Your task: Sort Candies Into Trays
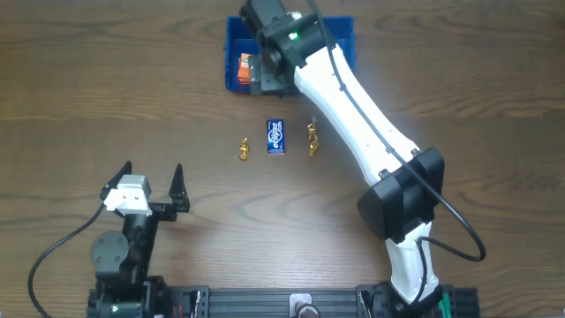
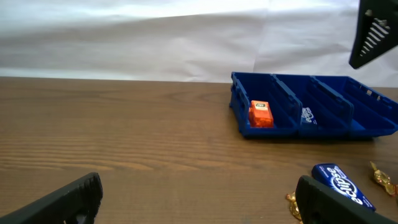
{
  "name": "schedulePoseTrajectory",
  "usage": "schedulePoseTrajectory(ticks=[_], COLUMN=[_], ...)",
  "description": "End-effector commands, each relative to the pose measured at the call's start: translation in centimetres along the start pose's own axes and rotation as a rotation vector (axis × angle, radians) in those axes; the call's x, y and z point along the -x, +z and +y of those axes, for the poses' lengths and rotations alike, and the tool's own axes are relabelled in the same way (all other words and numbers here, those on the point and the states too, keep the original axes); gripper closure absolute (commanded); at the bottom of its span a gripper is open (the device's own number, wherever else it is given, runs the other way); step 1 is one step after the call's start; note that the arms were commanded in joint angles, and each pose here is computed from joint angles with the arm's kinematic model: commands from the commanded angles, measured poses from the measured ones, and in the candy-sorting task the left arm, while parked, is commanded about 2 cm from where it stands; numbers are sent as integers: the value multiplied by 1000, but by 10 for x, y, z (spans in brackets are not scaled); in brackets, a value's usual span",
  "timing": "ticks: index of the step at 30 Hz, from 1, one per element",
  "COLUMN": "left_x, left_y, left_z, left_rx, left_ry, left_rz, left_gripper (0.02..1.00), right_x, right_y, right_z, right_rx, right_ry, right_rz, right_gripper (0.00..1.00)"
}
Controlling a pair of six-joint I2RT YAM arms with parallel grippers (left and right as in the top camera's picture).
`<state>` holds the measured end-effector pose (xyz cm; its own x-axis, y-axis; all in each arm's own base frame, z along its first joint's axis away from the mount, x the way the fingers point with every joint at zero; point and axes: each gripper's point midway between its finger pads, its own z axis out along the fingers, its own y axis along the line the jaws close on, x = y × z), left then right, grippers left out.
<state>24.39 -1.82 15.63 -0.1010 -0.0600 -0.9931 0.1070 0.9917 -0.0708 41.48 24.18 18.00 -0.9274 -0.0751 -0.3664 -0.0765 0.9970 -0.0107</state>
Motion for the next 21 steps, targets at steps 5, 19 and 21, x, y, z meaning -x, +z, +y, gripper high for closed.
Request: schedulePoseTrajectory(ticks=[5, 19, 21], left_x=[-16, -16, -16], left_y=[1, 1, 1], left_z=[-2, -2, -2], left_rx=[-18, -18, -18], left_ry=[7, 7, 7], left_rz=[46, 46, 46], left_gripper=[20, 20, 20], right_x=[-83, -114, -110], right_y=[45, 134, 136], right_z=[20, 29, 27], right_rx=[9, 37, 25], right_ry=[52, 2, 5], right_rz=[253, 235, 220], right_gripper=[3, 3, 3])
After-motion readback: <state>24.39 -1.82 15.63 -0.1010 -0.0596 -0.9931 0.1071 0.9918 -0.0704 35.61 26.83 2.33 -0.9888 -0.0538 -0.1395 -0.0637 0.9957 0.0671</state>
